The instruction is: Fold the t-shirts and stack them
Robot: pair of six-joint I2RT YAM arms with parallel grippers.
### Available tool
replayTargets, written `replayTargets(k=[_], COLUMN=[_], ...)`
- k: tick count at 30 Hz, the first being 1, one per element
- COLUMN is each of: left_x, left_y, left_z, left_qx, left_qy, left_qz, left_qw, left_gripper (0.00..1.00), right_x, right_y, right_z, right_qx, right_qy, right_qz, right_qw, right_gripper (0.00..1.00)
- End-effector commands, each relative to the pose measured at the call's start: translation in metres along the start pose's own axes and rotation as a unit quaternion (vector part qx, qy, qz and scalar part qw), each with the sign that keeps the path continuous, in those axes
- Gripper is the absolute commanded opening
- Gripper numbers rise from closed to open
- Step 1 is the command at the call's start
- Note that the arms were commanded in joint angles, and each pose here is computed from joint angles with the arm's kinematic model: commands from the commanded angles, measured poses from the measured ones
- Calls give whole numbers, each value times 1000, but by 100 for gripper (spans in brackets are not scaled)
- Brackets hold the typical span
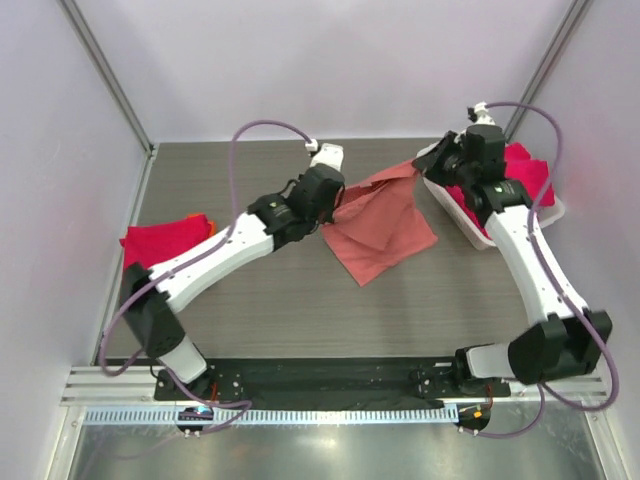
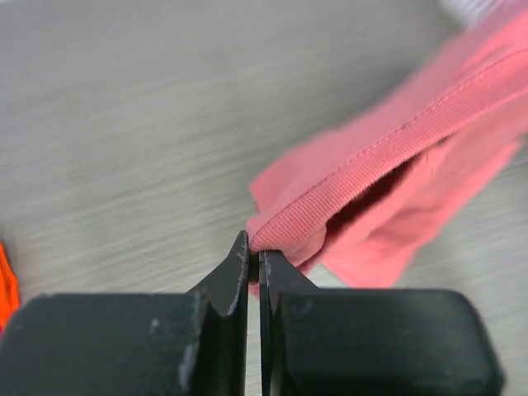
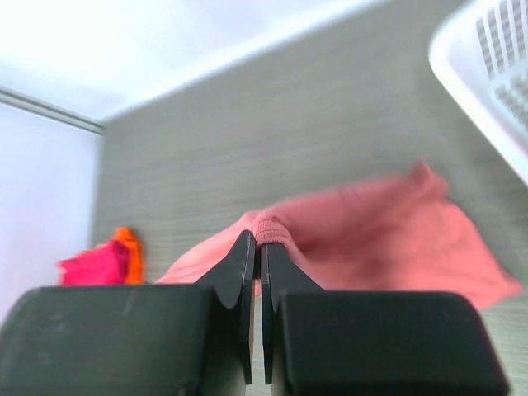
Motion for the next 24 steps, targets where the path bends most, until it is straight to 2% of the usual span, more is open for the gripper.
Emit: replayTargets(k=[1, 6, 10, 11, 15, 19, 24], left_x=[48, 94, 130, 133, 141, 138, 145], left_y=[-72, -162, -238, -251, -299, -324, -327], left_z=[18, 52, 77, 78, 88, 99, 108], left_qx=[-27, -69, -124, -151, -222, -250, -224], left_qy=[5, -37, -78, -79, -99, -114, -118], left_qz=[-44, -105, -174, -179, -206, -227, -252], left_qw=[999, 991, 974, 969, 948, 934, 934], left_gripper=[0, 0, 0, 0, 0, 0, 0], right_x=[48, 86, 111, 116, 120, 119, 122], right_y=[-80, -172, -244, -269, -324, -348, -328], right_z=[39, 76, 98, 106, 119, 120, 118], right_qx=[60, 117, 146, 158, 197, 205, 192], right_qy=[-26, -37, -42, -44, -48, -47, -45], right_qz=[-85, -180, -246, -262, -297, -322, -307], right_qw=[994, 976, 957, 951, 933, 923, 931], right_gripper=[1, 1, 1, 1, 1, 1, 1])
Point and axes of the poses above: each gripper's point midway between its finger pads, its own y axis out along the fingers, its own z axis along the line the jaws close on, x = y × z, the point moved 7 cm from there along -y, back along the fingers, and after that the axes turned 3 degrees about -y, right-handed, at the moved point
